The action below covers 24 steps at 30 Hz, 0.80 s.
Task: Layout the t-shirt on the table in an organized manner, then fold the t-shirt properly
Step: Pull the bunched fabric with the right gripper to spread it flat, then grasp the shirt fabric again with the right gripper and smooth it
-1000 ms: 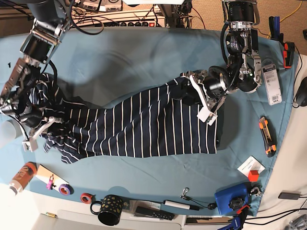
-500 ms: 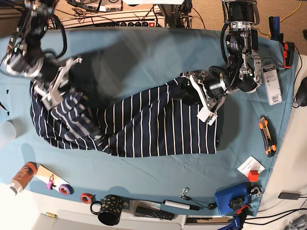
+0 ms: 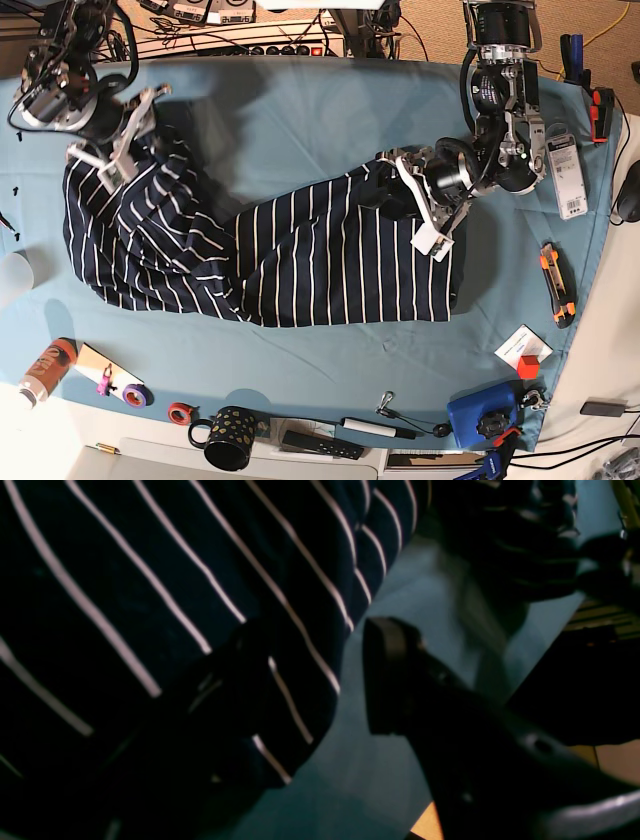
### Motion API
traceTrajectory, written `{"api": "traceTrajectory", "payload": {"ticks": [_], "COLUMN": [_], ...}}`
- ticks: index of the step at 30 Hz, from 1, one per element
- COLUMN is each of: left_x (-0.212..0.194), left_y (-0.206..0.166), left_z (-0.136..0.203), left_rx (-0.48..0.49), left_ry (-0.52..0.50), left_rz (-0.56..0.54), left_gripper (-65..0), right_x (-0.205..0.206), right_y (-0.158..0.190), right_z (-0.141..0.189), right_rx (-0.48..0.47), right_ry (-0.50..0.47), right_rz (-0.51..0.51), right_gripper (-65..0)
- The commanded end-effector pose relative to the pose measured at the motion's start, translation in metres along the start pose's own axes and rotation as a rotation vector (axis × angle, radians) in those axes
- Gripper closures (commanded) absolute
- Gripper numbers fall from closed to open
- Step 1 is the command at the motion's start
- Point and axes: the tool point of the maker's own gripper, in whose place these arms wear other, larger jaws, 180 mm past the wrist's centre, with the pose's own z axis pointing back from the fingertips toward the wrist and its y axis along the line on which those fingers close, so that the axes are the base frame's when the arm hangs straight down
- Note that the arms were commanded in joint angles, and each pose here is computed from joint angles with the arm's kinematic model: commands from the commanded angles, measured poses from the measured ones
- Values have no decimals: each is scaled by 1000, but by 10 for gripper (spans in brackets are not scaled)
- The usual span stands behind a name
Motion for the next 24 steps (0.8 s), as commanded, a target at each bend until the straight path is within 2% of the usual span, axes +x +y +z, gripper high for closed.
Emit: {"api": "traceTrajectory", "payload": {"ticks": [1, 2, 4, 5, 9, 12, 17, 21, 24], "left_x": [16, 16, 16, 17, 19, 20, 20, 20, 20], "left_y": [-4, -4, -5, -5, -5, -5, -5, -5, -5], "left_z": [3, 3, 3, 3, 3, 3, 3, 3, 3], "left_rx": [-18, -18, -18, -18, -18, -18, -18, -18, -18], "left_ry": [-54, -53, -54, -59, -72, -78, -79, -79, -79], "left_rz": [-18, -18, -18, -18, -18, -18, -18, -18, -18], "left_gripper": [-309, -309, -309, -309, -309, -309, -309, -309, -309], "right_x": [11, 14, 32, 41, 58, 69, 54, 46, 53], "right_y": [-3, -4, -9, -17, -55, -60, -82, -101, -107], "right_z": [5, 5, 9, 10, 17, 21, 8, -15, -24], "right_rx": [-12, -14, -37, -81, -283, -307, -346, -318, -283], "right_ry": [-38, -58, -161, -204, -274, -322, -287, -278, -289], "right_rz": [20, 21, 22, 6, -58, -80, -158, -256, -278], "right_gripper": [-273, -273, -273, -273, -273, -273, -273, -273, -273]}}
